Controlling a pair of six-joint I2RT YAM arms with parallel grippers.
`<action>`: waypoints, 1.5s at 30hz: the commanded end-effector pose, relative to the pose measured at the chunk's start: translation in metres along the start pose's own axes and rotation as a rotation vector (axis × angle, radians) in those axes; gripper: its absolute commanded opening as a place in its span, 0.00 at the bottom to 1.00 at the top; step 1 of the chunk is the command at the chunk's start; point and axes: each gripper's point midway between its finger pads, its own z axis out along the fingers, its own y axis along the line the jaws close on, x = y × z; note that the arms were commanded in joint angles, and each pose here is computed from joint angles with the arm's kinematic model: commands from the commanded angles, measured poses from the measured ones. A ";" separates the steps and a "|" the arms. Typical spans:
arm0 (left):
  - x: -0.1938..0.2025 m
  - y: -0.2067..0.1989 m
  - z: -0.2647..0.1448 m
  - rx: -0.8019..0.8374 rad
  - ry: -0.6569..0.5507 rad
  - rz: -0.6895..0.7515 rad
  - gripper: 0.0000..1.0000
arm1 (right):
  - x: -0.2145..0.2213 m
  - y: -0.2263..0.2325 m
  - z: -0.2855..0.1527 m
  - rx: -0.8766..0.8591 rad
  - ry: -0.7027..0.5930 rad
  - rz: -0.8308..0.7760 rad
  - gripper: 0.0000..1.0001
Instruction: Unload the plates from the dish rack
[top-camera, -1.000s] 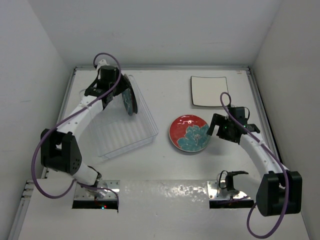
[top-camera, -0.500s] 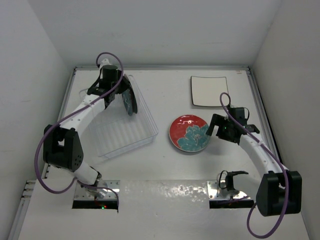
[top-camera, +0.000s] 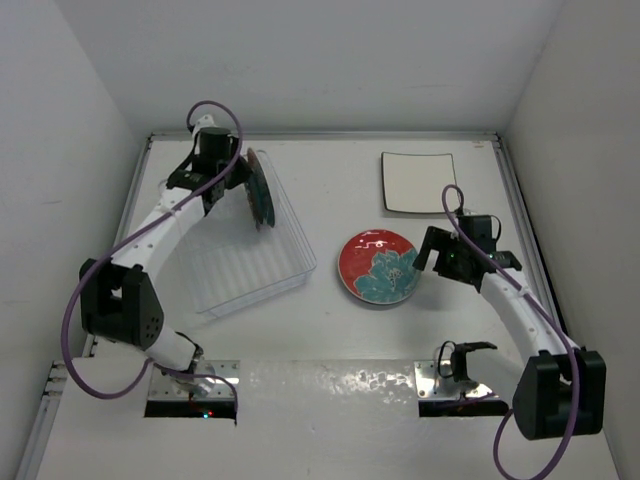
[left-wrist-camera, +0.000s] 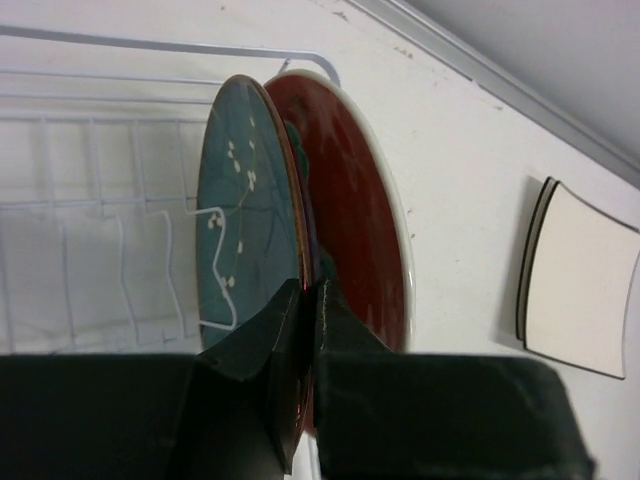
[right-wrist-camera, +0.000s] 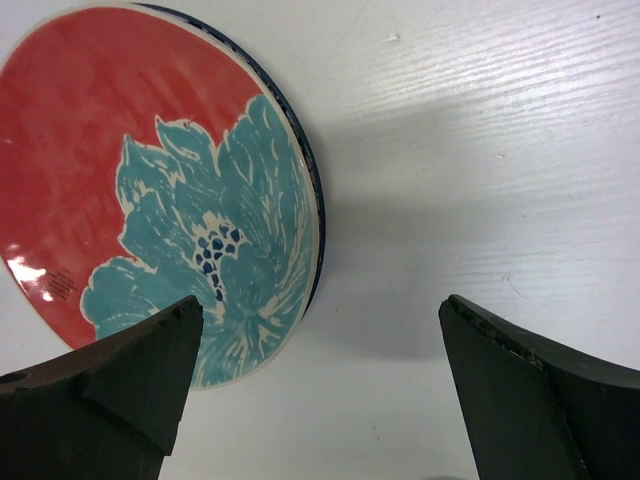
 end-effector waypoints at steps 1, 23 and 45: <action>-0.088 -0.033 -0.058 0.099 -0.251 0.035 0.00 | -0.020 0.004 -0.011 0.001 -0.076 -0.014 0.99; -0.130 -0.130 -0.189 0.084 -0.536 0.648 0.00 | -0.087 0.096 -0.091 -0.392 -0.160 -0.034 0.99; 0.158 -0.203 -0.278 0.270 -0.697 1.573 0.00 | -0.127 0.140 -0.188 -0.825 -0.189 0.196 0.99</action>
